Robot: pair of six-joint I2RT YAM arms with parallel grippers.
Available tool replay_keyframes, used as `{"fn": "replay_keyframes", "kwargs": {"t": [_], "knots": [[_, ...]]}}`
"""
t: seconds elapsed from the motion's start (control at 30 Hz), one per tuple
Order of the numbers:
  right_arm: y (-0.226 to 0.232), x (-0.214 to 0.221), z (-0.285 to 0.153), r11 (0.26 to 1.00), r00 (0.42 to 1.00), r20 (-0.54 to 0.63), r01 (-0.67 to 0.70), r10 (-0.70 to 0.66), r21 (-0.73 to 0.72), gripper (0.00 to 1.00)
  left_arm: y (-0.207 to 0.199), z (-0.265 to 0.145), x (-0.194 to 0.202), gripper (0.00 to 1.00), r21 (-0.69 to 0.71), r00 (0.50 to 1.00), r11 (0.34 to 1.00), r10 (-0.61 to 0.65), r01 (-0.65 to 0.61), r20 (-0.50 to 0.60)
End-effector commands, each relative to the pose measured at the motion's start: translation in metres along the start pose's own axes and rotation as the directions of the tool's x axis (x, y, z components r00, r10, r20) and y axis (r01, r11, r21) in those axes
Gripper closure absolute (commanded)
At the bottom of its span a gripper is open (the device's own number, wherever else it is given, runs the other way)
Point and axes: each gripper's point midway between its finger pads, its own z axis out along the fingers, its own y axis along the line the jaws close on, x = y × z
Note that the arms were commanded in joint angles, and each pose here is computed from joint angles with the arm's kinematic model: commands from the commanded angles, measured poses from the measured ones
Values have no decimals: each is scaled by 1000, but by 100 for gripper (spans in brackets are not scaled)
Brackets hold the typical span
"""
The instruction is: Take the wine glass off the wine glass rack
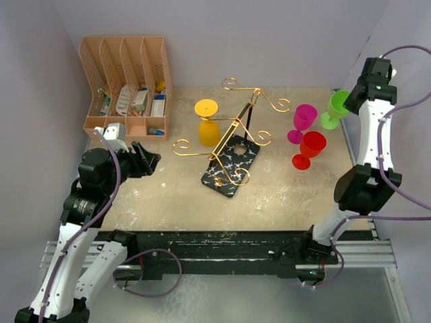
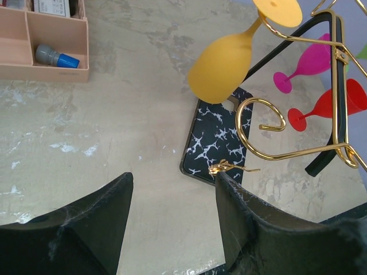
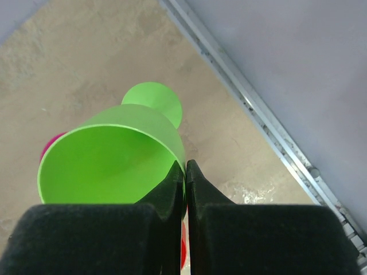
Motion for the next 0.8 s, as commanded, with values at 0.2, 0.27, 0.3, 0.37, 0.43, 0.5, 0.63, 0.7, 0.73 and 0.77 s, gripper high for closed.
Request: {"fn": "replay_keyframes", "kwargs": {"t": [0.2, 0.27, 0.3, 0.37, 0.43, 0.5, 0.63, 0.7, 0.73, 0.77], "knots": [[5, 30, 19, 999, 999, -40, -21, 19, -37, 100, 4, 1, 1, 37, -11, 1000, 1000, 19, -18, 20], [4, 36, 25, 999, 998, -59, -22, 21, -27, 100, 5, 1, 1, 37, -11, 1000, 1000, 18, -18, 19], [4, 40, 27, 999, 998, -67, -23, 21, -24, 100, 5, 1, 2, 37, -11, 1000, 1000, 18, -18, 16], [3, 45, 33, 1000, 997, -80, -26, 25, -14, 100, 5, 1, 1, 37, -13, 1000, 1000, 18, -18, 18], [0, 48, 38, 1000, 996, -88, -29, 29, 2, 100, 6, 0, 1, 37, -15, 1000, 1000, 18, -18, 19], [-1, 52, 43, 999, 994, -102, -31, 32, 10, 100, 6, 0, 2, 37, -16, 1000, 1000, 17, -17, 18], [-3, 59, 51, 999, 992, -123, -38, 41, 27, 100, 6, 0, 2, 37, -20, 1000, 1000, 18, -18, 17], [-5, 60, 54, 999, 991, -126, -42, 46, 33, 100, 7, 1, 2, 37, -20, 1000, 1000, 19, -18, 16], [-5, 62, 56, 999, 990, -132, -40, 44, 37, 100, 7, 1, 2, 37, -20, 1000, 1000, 20, -20, 16], [-6, 63, 57, 998, 990, -136, -40, 45, 39, 100, 7, 1, 2, 37, -22, 1000, 1000, 21, -21, 15]]}}
